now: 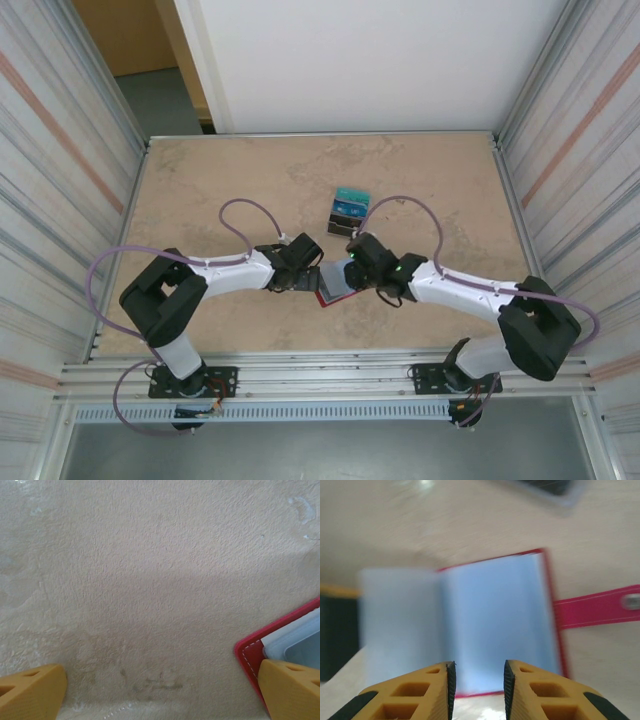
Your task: Take the credit cards out of the card holder
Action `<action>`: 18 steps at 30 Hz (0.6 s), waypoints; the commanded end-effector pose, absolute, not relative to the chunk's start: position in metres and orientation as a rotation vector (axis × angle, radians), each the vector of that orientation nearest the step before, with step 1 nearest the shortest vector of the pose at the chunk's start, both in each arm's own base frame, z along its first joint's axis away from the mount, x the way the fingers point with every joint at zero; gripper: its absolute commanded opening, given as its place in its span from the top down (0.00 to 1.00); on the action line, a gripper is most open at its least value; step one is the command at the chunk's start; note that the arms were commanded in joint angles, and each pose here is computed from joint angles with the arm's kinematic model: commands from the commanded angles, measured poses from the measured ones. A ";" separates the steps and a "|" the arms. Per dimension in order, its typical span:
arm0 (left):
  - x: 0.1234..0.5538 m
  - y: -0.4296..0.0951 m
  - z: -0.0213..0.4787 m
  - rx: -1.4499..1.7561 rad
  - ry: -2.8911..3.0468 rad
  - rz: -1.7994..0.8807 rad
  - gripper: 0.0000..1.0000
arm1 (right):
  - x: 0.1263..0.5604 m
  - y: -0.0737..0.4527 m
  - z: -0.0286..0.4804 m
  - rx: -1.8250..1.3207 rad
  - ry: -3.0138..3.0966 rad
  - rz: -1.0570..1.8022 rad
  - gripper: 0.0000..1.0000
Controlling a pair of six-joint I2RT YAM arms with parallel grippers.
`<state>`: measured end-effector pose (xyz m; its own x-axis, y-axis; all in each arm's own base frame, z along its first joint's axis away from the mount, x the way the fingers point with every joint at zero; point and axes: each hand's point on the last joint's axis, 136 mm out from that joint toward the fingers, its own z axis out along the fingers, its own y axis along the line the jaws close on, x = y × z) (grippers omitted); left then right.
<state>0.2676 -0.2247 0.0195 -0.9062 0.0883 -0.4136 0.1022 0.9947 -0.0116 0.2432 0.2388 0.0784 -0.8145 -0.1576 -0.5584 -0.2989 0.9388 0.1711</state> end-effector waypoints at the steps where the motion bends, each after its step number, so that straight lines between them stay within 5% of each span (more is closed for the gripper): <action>1: 0.259 -0.191 0.005 0.140 2.765 0.153 0.01 | 0.225 0.257 0.074 -0.427 2.502 0.387 0.71; 5: 0.260 -0.191 0.007 0.140 2.761 0.151 0.01 | 0.208 0.265 0.072 -0.439 2.498 0.438 0.84; 18: 0.264 -0.193 0.008 0.127 2.754 0.140 0.01 | 0.173 0.314 0.055 -0.561 2.519 0.549 0.85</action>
